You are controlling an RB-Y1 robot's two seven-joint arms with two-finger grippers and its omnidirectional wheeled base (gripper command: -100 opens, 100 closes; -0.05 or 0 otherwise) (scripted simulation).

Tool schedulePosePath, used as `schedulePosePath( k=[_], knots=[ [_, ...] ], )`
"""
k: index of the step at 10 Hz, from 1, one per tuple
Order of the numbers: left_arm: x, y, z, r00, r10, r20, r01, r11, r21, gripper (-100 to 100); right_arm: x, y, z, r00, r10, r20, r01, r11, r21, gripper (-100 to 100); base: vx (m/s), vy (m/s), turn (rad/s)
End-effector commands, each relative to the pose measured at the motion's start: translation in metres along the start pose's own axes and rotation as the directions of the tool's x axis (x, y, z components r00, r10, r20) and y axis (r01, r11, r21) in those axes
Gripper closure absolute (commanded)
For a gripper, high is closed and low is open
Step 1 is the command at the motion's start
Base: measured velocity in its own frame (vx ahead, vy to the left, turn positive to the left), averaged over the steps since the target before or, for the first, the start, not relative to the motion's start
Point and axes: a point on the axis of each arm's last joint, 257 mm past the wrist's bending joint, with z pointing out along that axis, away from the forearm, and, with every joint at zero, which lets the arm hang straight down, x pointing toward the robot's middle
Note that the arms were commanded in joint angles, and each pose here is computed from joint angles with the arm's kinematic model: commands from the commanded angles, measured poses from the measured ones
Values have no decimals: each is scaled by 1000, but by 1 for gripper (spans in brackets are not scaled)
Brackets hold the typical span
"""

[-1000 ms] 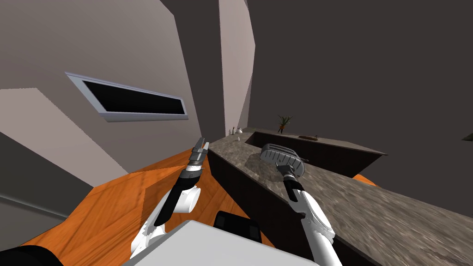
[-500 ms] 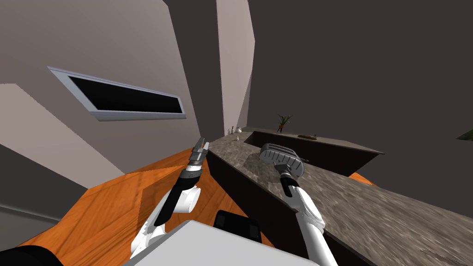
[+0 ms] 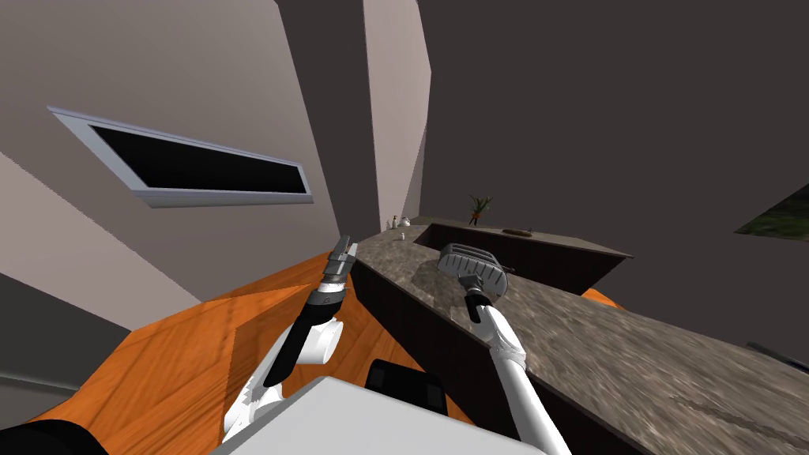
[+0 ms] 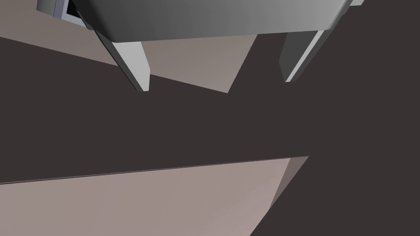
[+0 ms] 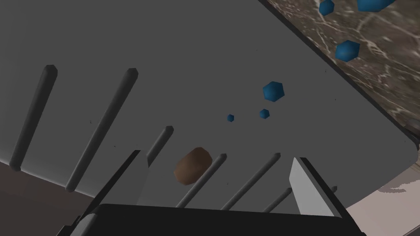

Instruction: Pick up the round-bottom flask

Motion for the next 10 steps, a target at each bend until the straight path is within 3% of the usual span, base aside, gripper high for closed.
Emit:
schedulePosePath(
  k=[1,2,3,4,9,10],
  knots=[
    [0,0,0,1000,0,0,0,1000,0,0,-6,16,5,1000,17,-11,-17,1000,-12,-100,-30,-59,-39],
    [0,0,0,1000,0,0,0,1000,0,0,-10,24,4,1000,25,-4,-25,999,-27,-100,-8,-29,20],
    [0,0,0,1000,0,0,0,1000,0,0,-20,37,14,1000,3,-13,-4,1000,-30,-100,-7,-63,-98],
    [0,0,0,1000,0,0,0,1000,0,0,-18,38,14,999,31,-20,-32,999,-28,-100,-23,-60,-46],
    [0,0,0,1000,0,0,0,1000,0,0,-39,73,19,1000,29,-10,-29,997,-64,-100,-17,-37,-25],
    [0,0,0,1000,0,0,0,1000,0,0,-49,79,27,1000,11,-5,-12,998,-58,-100,-26,-56,-88]
  ],
)
